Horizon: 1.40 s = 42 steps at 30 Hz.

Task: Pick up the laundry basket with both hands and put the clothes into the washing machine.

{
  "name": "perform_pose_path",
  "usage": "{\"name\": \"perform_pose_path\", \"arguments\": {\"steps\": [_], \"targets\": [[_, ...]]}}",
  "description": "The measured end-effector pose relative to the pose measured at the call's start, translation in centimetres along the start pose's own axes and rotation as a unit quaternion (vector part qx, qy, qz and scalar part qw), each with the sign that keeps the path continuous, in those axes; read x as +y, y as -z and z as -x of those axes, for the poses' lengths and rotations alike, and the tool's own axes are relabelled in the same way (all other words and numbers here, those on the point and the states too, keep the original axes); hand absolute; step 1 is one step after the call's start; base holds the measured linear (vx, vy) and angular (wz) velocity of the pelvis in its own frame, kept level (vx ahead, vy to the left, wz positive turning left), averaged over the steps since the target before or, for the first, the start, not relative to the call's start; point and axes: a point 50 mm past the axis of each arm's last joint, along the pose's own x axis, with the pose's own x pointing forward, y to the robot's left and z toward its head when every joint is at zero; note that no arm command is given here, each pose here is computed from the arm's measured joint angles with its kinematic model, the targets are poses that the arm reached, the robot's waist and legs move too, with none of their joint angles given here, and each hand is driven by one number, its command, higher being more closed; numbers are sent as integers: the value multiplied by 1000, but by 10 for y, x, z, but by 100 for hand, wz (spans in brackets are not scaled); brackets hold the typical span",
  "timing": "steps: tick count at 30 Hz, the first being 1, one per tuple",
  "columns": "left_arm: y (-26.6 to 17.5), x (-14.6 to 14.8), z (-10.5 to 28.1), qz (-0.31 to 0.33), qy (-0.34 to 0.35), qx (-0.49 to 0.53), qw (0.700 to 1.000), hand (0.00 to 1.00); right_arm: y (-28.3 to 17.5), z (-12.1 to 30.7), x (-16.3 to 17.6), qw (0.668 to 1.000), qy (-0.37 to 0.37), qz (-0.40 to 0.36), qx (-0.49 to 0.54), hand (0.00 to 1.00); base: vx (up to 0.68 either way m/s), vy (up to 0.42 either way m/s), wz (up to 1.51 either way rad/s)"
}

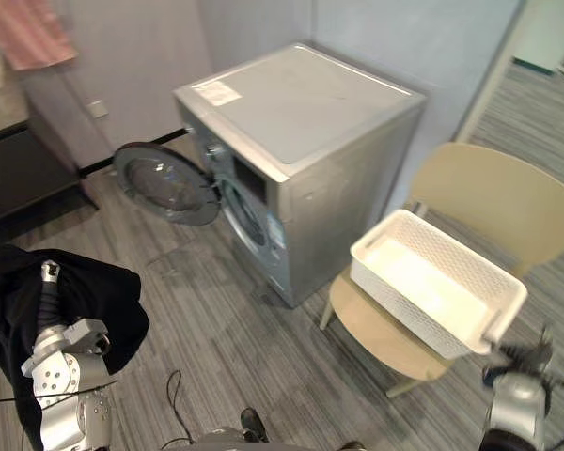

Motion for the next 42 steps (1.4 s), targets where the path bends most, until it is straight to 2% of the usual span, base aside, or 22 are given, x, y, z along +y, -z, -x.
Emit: {"name": "perform_pose_path", "arguments": {"steps": [1, 4, 7, 12, 16, 22, 26, 30, 37, 42], "targets": [[9, 0, 5, -6, 18, 24, 1000, 100, 38, 10, 26, 996, -66, 7, 66, 0, -159, 100, 93], [31, -8, 11, -10, 46, 81, 996, 100, 97, 42, 71, 967, -187, 38, 171, 0, -119, 167, 73], [52, -20, 24, -6, 75, 132, 988, 100, 118, 73, 107, 939, -275, 39, 202, 0, -93, 249, 52], [71, -56, 43, 1, 161, 183, 970, 100, 114, 81, 122, 939, -290, -14, 186, 0, 68, 145, 121], [75, -66, 50, 12, 174, 196, 965, 100, 113, 90, 133, 935, -302, -23, 183, 0, 217, 52, 72], [74, -98, 56, 32, 233, 196, 952, 100, 138, 107, 126, 931, -287, -43, 219, 0, 364, -3, 38], [74, -117, 62, 53, 256, 201, 944, 100, 153, 111, 109, 934, -261, -51, 239, 0, 573, 27, 38], [77, -114, 64, 48, 257, 208, 943, 100, 139, 100, 103, 947, -245, -41, 203, 0, 662, 91, -47], [83, -90, 63, 30, 214, 221, 951, 100, 69, 95, 153, 944, -320, -23, 74, 0, 408, 276, -124], [91, -69, 66, 9, 173, 241, 955, 100, 60, 115, 179, 930, -362, -30, 54, 0, 234, 480, -114]]}}
